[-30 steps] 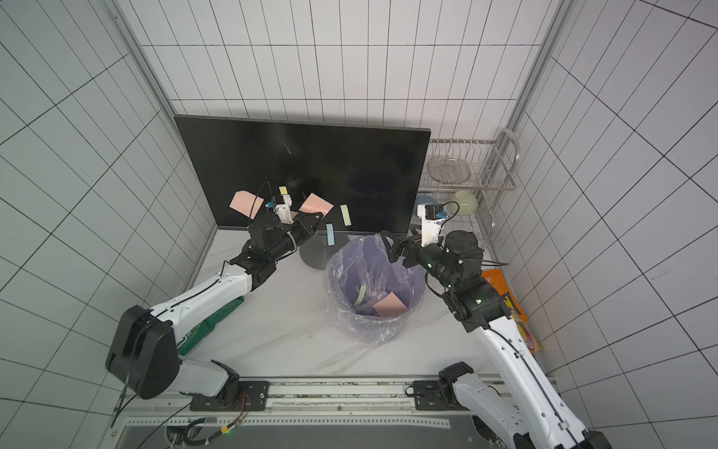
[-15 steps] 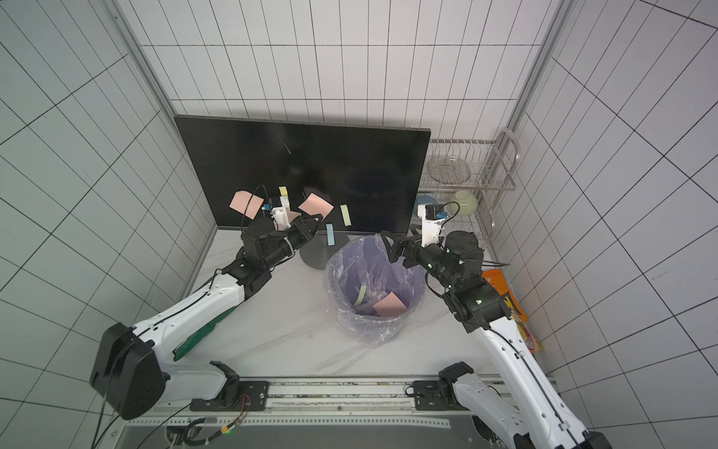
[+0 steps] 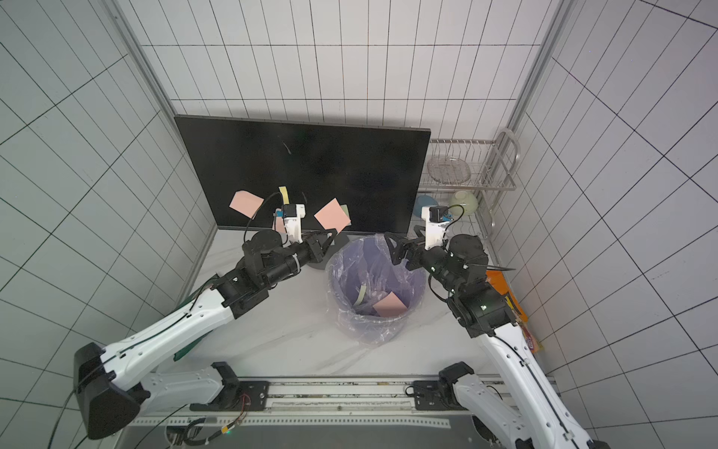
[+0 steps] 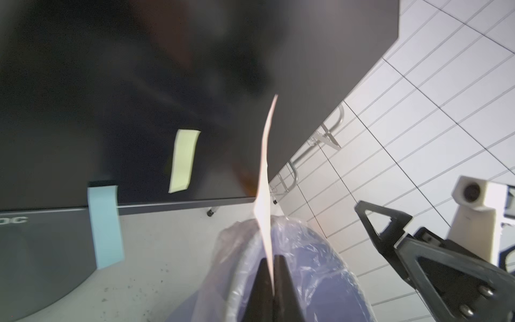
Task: Remove the sticky note from the monitor
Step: Tear off the sticky note from the monitor, then place the sticky note in the trash bin, then tear off the sticky note from the monitor.
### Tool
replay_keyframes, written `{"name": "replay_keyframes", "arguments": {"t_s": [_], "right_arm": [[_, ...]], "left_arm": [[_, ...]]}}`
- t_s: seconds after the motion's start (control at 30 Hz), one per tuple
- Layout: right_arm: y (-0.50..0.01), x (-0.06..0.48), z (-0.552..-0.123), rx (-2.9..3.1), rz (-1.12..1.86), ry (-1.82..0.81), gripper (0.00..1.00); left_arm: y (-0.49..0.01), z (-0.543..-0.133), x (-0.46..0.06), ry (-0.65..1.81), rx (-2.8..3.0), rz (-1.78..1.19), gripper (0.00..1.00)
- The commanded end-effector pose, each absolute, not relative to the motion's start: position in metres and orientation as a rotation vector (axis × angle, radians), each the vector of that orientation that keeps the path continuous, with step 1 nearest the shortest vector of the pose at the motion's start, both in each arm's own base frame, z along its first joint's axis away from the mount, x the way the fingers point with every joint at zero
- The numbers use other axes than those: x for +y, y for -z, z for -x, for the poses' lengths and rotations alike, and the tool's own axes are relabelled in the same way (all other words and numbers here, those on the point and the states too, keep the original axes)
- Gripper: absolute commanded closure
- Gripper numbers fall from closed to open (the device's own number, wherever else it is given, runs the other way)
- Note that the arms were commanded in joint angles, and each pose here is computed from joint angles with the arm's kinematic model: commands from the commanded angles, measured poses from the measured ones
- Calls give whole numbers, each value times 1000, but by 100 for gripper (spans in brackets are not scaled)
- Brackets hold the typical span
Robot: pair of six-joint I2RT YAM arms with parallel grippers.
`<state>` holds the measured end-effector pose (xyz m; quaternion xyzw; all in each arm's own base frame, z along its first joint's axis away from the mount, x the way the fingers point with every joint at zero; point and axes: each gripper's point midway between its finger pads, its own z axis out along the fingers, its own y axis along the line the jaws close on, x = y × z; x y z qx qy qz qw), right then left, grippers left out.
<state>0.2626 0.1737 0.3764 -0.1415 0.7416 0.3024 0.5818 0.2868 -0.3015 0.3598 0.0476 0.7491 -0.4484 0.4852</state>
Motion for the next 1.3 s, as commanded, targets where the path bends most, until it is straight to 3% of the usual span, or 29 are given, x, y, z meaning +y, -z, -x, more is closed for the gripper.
{"name": "replay_keyframes", "arguments": {"t_s": [0.0, 0.23, 0.43, 0.5, 0.67, 0.73, 0.97, 1.27], "right_arm": [[-389, 161, -257, 1706, 322, -629, 1], [-395, 146, -253, 1701, 305, -538, 1], [-405, 134, -247, 1676, 287, -490, 1], [-410, 133, -244, 1661, 285, -500, 1], [-409, 138, -245, 1669, 306, -512, 1], [-407, 142, -247, 1676, 318, -526, 1], [-403, 154, -253, 1688, 335, -577, 1], [-396, 170, -259, 1701, 348, -670, 1]], "left_arm": [[-365, -265, -310, 900, 1830, -305, 100], [-346, -223, -358, 744, 1855, -579, 100], [-328, -216, -375, 608, 1865, -682, 98], [-328, -213, -379, 619, 1860, -701, 90], [-328, -208, -387, 659, 1860, -744, 58], [-334, -205, -386, 680, 1847, -746, 50], [-357, -216, -352, 811, 1860, -690, 30], [-381, -276, -253, 894, 1867, -383, 13]]}}
